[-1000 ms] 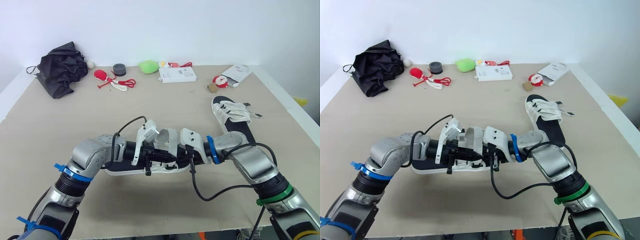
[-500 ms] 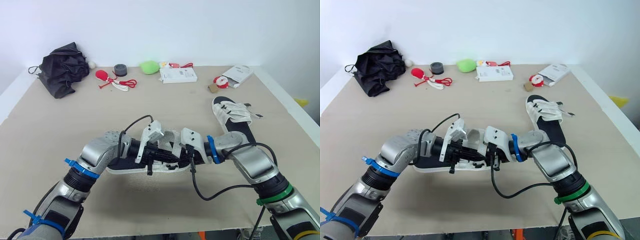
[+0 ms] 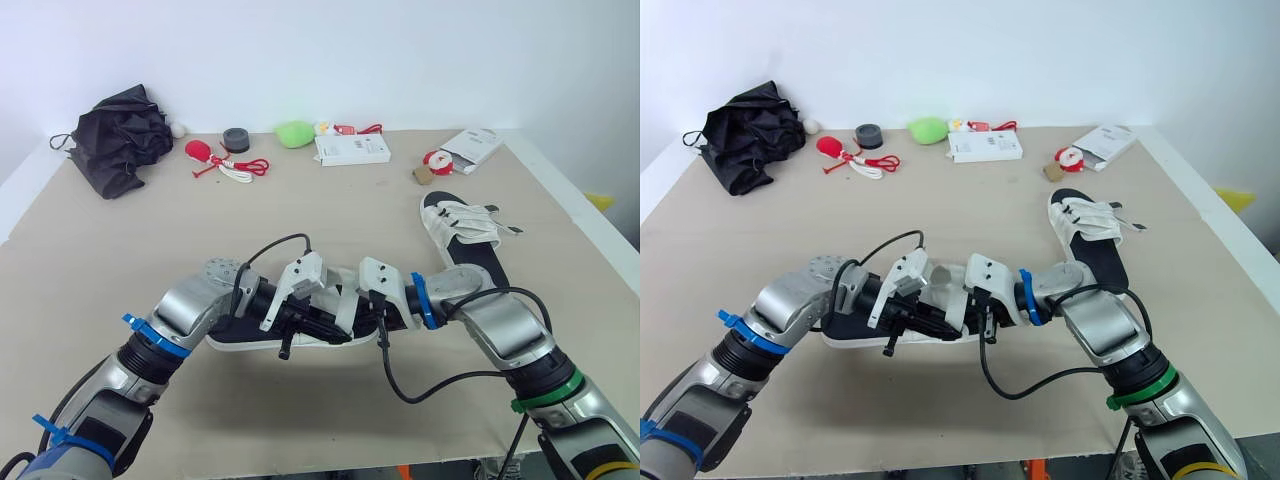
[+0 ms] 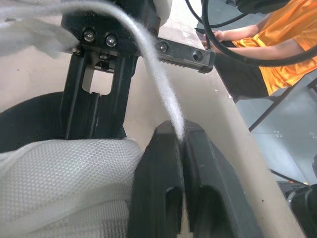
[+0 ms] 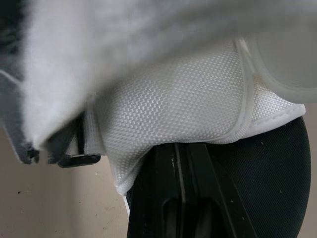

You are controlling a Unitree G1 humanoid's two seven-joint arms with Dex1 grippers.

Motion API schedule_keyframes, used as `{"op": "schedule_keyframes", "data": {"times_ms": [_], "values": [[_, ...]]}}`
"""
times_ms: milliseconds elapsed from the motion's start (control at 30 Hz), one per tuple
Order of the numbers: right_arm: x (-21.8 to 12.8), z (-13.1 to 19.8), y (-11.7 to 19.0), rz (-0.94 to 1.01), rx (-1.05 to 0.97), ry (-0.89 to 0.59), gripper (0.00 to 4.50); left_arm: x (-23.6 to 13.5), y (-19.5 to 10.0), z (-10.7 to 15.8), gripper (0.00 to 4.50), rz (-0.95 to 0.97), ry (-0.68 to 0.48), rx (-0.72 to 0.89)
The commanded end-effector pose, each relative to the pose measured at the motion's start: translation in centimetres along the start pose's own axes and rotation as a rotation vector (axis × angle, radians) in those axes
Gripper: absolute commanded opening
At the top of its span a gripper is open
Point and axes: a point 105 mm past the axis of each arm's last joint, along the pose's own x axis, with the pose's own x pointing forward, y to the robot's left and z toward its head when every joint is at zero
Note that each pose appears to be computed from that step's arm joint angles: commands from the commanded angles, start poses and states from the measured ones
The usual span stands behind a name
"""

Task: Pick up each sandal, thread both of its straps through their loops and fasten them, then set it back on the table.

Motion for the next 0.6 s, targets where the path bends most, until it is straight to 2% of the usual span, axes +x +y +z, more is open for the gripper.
{"op": "schedule_keyframes", "data": {"times_ms": [33, 67, 100, 133, 233, 367, 467, 600], "values": [[0.8, -2.7, 0.5, 0.017, 0.082, 0.083, 0.00, 0.1, 0.8, -0.8, 2.04, 0.037, 0.030, 0.000], [0.8, -2.7, 0.5, 0.017, 0.083, 0.082, 0.00, -0.1, 1.0, -0.6, 2.53, 0.046, 0.028, 0.003], [0.7, -2.7, 0.6, 0.017, 0.083, 0.081, 0.00, -0.4, 1.2, -0.3, 2.58, 0.052, 0.025, 0.010], [0.7, -2.7, 0.6, 0.018, 0.084, 0.081, 0.00, -0.8, 1.4, 0.0, 2.98, 0.058, 0.024, 0.018], [0.7, -2.7, 0.6, 0.016, 0.084, 0.081, 0.00, -2.0, 1.5, 0.9, 2.98, 0.042, 0.027, 0.043], [0.7, -2.7, 0.5, 0.018, 0.082, 0.080, 0.00, -4.9, 1.5, 1.7, 2.98, 0.029, 0.091, 0.079], [0.8, -2.6, 0.3, 0.021, 0.077, 0.079, 0.00, -5.6, 2.5, 2.9, 2.98, 0.091, 0.020, 0.015], [1.0, -2.3, 0.2, 0.022, 0.071, 0.075, 0.00, -4.1, 3.0, 3.4, 2.98, 0.122, -0.091, -0.181]]}}
